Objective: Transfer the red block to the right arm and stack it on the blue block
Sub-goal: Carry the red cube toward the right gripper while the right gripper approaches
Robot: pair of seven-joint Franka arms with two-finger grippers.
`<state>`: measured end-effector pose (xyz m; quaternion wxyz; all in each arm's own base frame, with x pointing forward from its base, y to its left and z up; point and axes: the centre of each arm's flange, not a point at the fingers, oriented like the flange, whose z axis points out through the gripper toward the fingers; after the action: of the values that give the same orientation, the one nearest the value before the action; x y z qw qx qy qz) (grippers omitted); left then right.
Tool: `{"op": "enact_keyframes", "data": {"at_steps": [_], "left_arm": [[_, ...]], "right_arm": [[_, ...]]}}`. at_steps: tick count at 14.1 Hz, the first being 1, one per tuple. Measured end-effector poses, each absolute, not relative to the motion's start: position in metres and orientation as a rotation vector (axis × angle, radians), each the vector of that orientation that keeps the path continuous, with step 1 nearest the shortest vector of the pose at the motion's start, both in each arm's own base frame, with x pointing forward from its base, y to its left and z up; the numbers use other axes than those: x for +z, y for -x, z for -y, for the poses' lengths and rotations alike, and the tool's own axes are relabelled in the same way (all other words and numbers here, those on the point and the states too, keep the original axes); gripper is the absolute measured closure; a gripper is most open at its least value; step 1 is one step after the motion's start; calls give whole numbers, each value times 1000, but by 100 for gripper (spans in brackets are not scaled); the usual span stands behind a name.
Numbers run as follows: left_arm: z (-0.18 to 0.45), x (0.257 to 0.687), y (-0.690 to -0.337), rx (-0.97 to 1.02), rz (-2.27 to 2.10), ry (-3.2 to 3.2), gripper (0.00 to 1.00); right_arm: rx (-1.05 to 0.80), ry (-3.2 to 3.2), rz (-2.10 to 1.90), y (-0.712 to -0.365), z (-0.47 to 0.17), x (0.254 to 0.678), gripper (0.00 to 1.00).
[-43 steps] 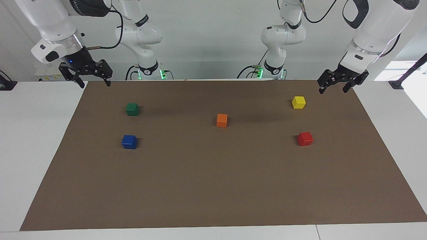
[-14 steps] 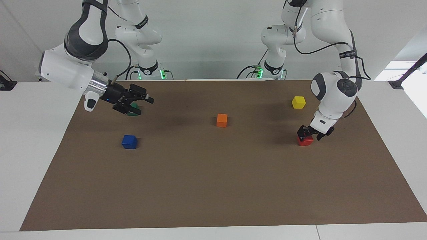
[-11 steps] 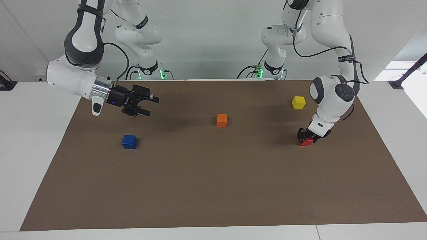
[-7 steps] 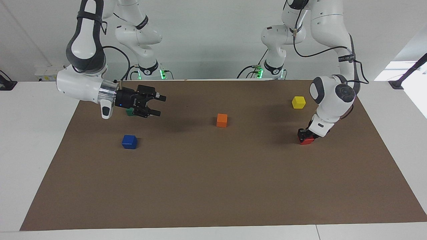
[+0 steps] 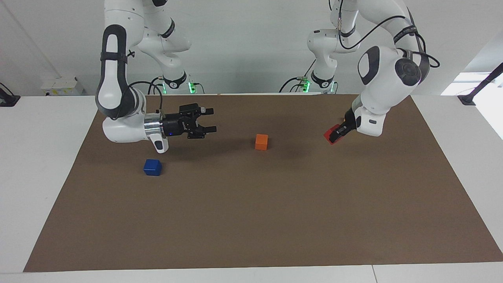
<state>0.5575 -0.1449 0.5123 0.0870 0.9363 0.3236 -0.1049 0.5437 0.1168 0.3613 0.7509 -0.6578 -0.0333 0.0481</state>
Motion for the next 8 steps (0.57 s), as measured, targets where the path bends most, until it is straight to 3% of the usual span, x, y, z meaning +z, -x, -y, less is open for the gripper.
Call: {"op": "enact_keyframes", "data": {"at_steps": [3, 8], "left_arm": [[172, 547, -538, -421, -1230, -2548, 46], [236, 567, -505, -659, -1566, -2257, 46]], "right_arm": [[130, 1271, 81, -539, -146, 348, 0], [158, 1051, 115, -518, -194, 321, 0]]}}
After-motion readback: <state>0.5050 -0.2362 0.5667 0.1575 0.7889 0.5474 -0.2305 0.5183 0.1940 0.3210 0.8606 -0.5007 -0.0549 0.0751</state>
